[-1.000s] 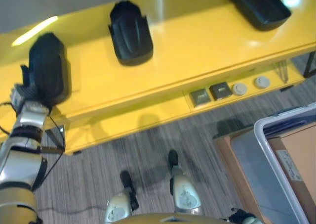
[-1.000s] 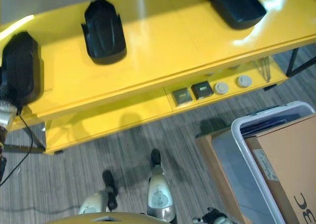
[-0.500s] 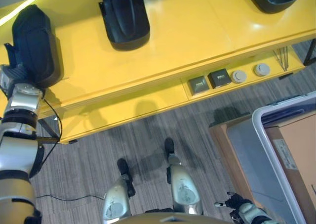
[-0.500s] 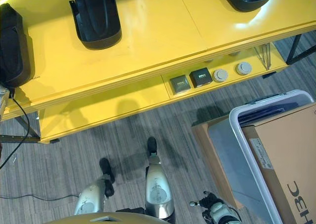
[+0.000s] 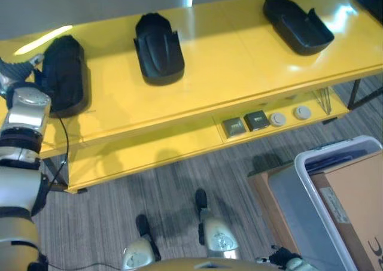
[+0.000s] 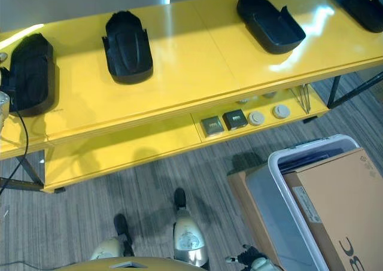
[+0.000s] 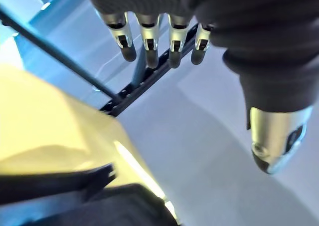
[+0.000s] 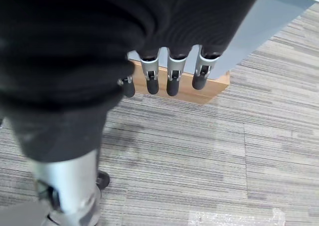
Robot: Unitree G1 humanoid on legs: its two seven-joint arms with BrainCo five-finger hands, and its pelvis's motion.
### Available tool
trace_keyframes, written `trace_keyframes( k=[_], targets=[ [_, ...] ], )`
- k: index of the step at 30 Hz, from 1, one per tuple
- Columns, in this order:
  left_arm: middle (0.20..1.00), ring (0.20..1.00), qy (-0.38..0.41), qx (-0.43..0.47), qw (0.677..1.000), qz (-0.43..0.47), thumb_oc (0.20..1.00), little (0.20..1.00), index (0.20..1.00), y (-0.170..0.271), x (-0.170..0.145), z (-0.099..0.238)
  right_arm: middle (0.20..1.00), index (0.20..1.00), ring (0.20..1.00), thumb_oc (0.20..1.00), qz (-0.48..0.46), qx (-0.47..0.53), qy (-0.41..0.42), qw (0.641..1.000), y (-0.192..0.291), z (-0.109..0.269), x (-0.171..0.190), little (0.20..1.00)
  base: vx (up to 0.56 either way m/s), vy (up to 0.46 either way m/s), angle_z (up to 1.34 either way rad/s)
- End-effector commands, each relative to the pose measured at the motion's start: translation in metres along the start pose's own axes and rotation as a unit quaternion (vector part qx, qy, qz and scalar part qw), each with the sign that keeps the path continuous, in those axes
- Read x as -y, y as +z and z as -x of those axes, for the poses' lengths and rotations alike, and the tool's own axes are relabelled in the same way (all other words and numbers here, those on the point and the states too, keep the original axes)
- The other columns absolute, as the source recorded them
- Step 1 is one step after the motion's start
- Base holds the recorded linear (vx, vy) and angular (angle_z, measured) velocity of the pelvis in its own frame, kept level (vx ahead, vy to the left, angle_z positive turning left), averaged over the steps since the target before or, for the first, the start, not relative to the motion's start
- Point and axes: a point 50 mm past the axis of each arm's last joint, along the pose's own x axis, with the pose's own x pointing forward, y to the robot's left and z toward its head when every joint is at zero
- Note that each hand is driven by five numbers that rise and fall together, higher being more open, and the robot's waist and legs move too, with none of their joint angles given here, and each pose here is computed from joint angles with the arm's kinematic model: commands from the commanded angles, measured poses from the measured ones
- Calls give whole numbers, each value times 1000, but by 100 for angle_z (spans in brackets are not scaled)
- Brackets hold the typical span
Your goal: Move parts from the plastic box to the shelf.
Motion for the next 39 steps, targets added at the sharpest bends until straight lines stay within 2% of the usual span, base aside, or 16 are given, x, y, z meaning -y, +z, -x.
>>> trace_keyframes(
  k=[1, 3, 4, 7, 8, 9, 13, 14, 15, 20, 22, 30, 39],
  targets=[
    [1000, 1000, 60, 115, 992, -5, 1000, 1000, 1000, 29, -48, -14, 1000, 1000, 1000, 1000, 13, -43, -11, 999, -27, 4, 3, 1000, 104, -25, 4],
    [1000, 1000, 33, 143, 989, 10, 1000, 1000, 1000, 37, -52, -10, 1000, 1000, 1000, 1000, 10, -50, -8, 999, -32, 5, -2, 1000, 121, -16, 11],
    [1000, 1000, -57, 194, 978, 54, 1000, 1000, 1000, 44, -48, 10, 1000, 1000, 1000, 1000, -4, -65, -4, 998, -39, 7, -10, 1000, 128, -11, 17],
    [1000, 1000, -95, 199, 973, 74, 1000, 1000, 1000, 41, -45, 24, 1000, 1000, 1000, 1000, -7, -71, -1, 997, -43, 8, -13, 1000, 84, -2, 8],
    [1000, 1000, -161, 196, 961, 109, 1000, 1000, 1000, 23, -32, 59, 1000, 1000, 1000, 1000, -13, -79, 5, 997, -47, 10, -23, 1000, 78, 8, 11],
    [1000, 1000, -173, 194, 959, 113, 1000, 1000, 1000, 17, -29, 65, 1000, 1000, 1000, 1000, -13, -80, 6, 997, -47, 11, -24, 1000, 79, 12, 12],
    [1000, 1000, -269, 169, 936, 151, 1000, 1000, 1000, -22, -6, 126, 1000, 1000, 1000, 1000, -28, -89, 11, 996, -51, 14, -40, 1000, 8, 5, 17],
    [520, 520, -299, 170, 926, 154, 520, 520, 520, -32, -2, 144, 1000, 1000, 1000, 1000, -35, -92, 11, 995, -53, 16, -44, 1000, 0, 0, 0],
    [200, 200, -307, 167, 924, 155, 200, 200, 200, -35, -2, 148, 1000, 1000, 1000, 1000, -37, -93, 10, 995, -54, 16, -45, 1000, -21, 12, 6],
    [200, 200, -354, 73, 913, 192, 200, 200, 200, -68, 10, 174, 1000, 1000, 1000, 1000, -58, -101, 8, 993, -61, 17, -46, 1000, -11, 16, 13],
    [200, 200, -353, 62, 915, 187, 200, 200, 200, -76, 14, 180, 1000, 1000, 1000, 1000, -60, -103, 8, 993, -61, 16, -46, 1000, -1, 7, 4],
    [200, 200, -343, 38, 914, 213, 200, 200, 200, -78, 28, 182, 1000, 1000, 1000, 1000, -54, -103, 7, 993, -61, 15, -44, 1000, 0, 0, 0],
    [200, 200, -286, -15, 940, 188, 200, 200, 200, -95, 58, 174, 1000, 1000, 1000, 1000, -25, -89, 9, 996, -57, 13, -37, 1000, 2, -4, -11]
  ],
)
